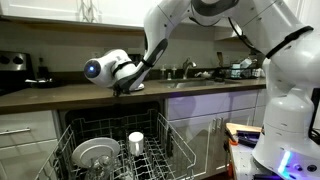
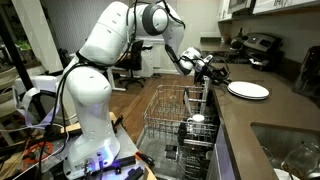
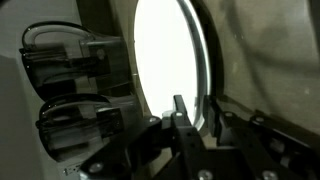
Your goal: Take the white plate on the top and put it behind the white cup in the dishwasher
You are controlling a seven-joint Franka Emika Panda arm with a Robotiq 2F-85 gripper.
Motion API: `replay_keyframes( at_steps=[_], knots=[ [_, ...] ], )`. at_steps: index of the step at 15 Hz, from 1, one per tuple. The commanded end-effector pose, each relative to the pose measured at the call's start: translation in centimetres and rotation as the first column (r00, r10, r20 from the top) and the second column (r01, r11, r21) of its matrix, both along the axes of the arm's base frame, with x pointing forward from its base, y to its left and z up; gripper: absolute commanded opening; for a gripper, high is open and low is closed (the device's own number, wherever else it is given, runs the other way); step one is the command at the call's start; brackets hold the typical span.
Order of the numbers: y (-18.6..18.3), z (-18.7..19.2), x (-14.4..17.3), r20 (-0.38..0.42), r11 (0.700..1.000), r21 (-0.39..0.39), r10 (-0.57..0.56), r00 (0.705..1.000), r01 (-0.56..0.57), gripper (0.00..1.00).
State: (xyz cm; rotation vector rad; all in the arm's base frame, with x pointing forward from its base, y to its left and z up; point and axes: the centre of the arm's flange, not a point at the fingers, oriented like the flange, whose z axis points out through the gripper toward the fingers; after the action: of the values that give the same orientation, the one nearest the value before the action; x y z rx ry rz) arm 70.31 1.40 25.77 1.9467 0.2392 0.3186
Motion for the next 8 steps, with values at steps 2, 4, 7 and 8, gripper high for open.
replay_keyframes(
  at_steps=[2, 4, 7, 8],
  knots=[
    [-0.59, -0.09, -0.47, 0.014, 1.000, 0.007, 0.003, 1.000, -0.003, 0.27],
    [-0.60, -0.12, -0.50, 0.014, 1.000, 0.007, 0.002, 1.000, -0.003, 0.24],
    [-0.62, -0.17, -0.55, 0.013, 1.000, 0.007, 0.002, 1.000, -0.002, 0.21],
    [-0.63, -0.17, -0.57, 0.013, 1.000, 0.007, 0.001, 1.000, -0.001, 0.19]
  ],
)
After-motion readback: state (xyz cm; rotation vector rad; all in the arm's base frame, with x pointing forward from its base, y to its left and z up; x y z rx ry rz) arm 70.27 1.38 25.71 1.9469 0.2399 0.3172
